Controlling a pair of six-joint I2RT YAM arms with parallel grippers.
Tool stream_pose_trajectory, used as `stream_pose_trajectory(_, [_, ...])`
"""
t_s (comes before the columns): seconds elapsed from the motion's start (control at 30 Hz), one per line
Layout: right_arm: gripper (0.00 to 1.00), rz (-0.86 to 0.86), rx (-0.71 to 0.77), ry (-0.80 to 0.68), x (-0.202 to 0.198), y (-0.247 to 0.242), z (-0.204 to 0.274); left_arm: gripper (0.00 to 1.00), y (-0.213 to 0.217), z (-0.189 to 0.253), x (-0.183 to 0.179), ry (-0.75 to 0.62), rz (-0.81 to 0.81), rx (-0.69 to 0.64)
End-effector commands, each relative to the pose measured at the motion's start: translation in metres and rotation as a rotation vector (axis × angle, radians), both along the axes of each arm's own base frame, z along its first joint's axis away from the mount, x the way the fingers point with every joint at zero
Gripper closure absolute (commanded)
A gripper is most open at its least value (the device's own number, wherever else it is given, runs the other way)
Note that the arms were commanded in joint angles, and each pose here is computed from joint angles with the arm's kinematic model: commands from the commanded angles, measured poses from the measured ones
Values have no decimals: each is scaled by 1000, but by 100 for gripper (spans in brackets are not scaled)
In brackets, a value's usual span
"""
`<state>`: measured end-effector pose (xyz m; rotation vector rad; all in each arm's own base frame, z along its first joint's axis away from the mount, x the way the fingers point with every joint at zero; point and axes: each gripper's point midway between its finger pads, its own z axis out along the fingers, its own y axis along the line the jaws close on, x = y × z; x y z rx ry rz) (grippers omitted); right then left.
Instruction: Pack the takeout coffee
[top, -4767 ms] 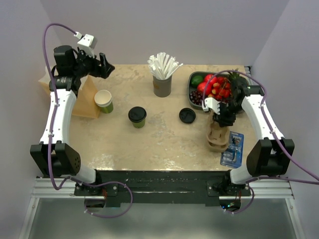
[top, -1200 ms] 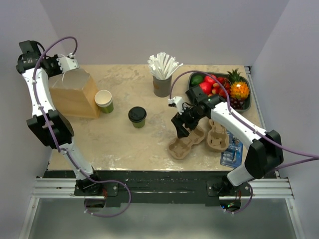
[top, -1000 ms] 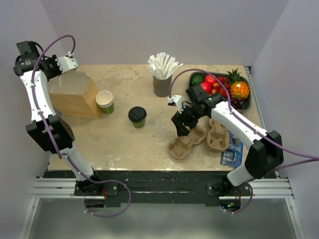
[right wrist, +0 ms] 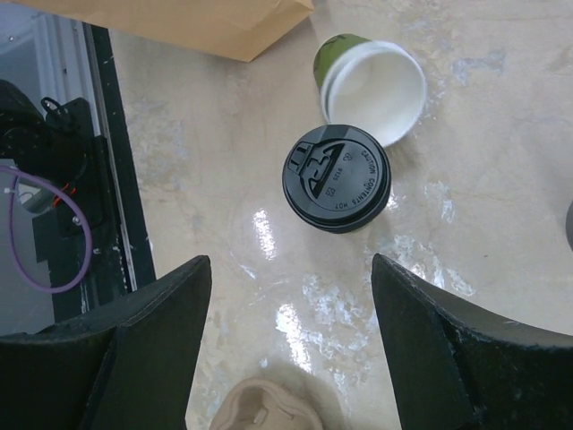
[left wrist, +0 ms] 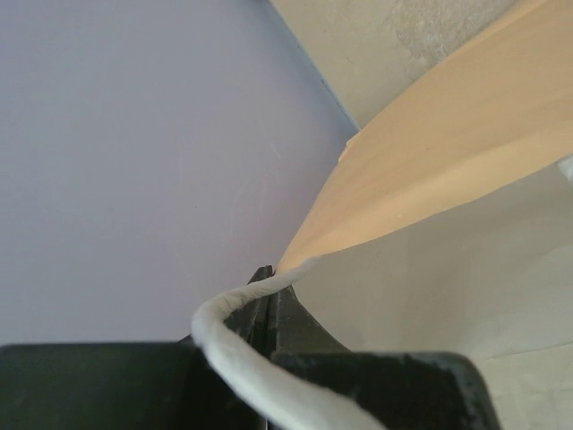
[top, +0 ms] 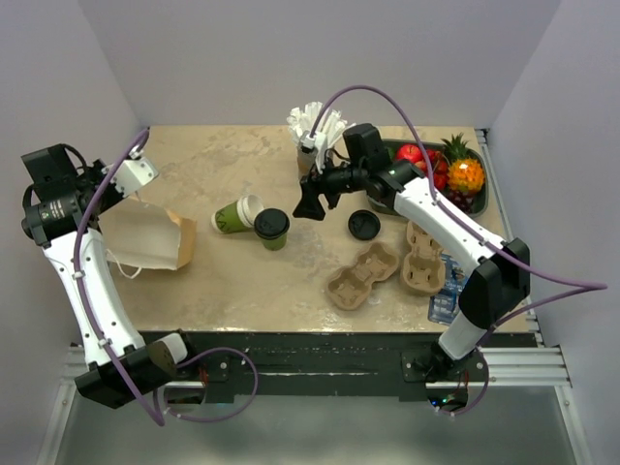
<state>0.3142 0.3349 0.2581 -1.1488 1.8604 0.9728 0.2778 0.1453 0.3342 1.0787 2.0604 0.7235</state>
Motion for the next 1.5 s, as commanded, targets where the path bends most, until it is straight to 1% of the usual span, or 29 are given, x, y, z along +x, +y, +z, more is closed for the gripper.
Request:
stream_pose_trajectory(0.0, [25,0,11,-39,-4,2,6,100,7,3,0,-20,60,-19])
stream_pose_trajectory(0.07, [26,-5,5,-50,-2,5,2,100,8,7,0,-26,76,-25])
stream_pose_trajectory(0.17, [28,-33,-10,-54,6,16,-7,100,4,10,0,-54,92,-76])
stream_pose_trajectory(0.27, [29,-47,-12,-46,17,35,-9,100,-7,12,4,-93,105,-177])
stream_pose_trajectory(0.37, [30,-91,6,-1,35,50,-11,100,-19,3,3,-92,134,-294])
stream_pose_trajectory(0.4, [32,-109,19,-3,42,55,-5,100,-21,-1,2,-88,158,-333])
stream_pose_trajectory(0.43, [32,-126,2,25,49,59,-19,100,-22,-4,1,-85,170,-354])
stream_pose_trajectory(0.5, [33,-180,6,44,63,64,-20,100,-28,-11,-3,-78,190,-398])
stream_pose_trajectory(0.53, [33,-196,-9,81,70,70,-40,100,-30,-12,-6,-77,194,-408])
stream_pose_trajectory(0.63, [33,-227,1,81,91,82,-45,100,-35,-15,-14,-75,196,-418])
stream_pose_trajectory(0.67, [33,-227,-15,104,97,88,-63,100,-36,-15,-17,-76,202,-416])
stream_pose_trajectory(0.7, [33,-219,13,85,103,95,-52,100,-37,-16,-19,-74,207,-421])
stream_pose_trajectory(0.77, [33,-224,11,104,111,102,-66,100,-38,-14,-23,-67,215,-423])
stream_pose_trajectory(0.8, [33,-224,31,95,115,105,-57,100,-38,-13,-24,-67,218,-425])
stream_pose_trajectory(0.83, [33,-201,50,101,114,108,-53,100,-41,-11,-28,-59,215,-432])
stream_pose_trajectory(0.9, [32,-178,82,123,110,108,-44,100,-53,3,-29,-74,150,-445])
stream_pose_trajectory(0.93, [32,-136,112,133,105,110,-37,100,-62,1,-35,-41,122,-464])
stream_pose_trajectory(0.97, [32,-122,125,136,102,110,-31,100,-73,7,-36,-41,56,-477])
stream_pose_trajectory(1.07, [30,-87,165,69,95,98,2,100,-83,-3,-44,14,31,-503])
stream_pose_trajectory(1.1, [30,-53,156,-8,92,92,15,100,-82,-7,-46,29,39,-500])
stream_pose_trajectory(1.17, [27,-12,97,-45,81,80,9,100,-78,-15,-51,44,57,-474])
stream_pose_trajectory(1.2, [24,18,66,-111,77,73,13,100,-78,-17,-53,42,64,-470])
stream_pose_trajectory(1.27, [23,40,-47,-79,63,54,-21,100,-76,-17,-55,13,80,-458])
stream_pose_trajectory(1.3, [23,69,-88,-113,59,47,-29,100,-76,-17,-55,4,82,-455])
stream_pose_trajectory(1.33, [25,78,-124,-118,48,35,-29,100,-73,-17,-53,-15,92,-445])
stream_pose_trajectory(1.37, [27,103,-171,-97,36,23,-51,100,-72,-15,-53,-29,106,-450])
stream_pose_trajectory(1.4, [31,144,-204,-164,32,15,-57,100,-70,-14,-53,-39,124,-451])
stream_pose_trajectory(1.43, [35,161,-196,-239,24,6,-41,100,-62,-11,-50,-65,154,-426])
stream_pose_trajectory(1.47, [38,194,-235,-232,10,-5,-67,100,-53,-8,-49,-103,231,-445])
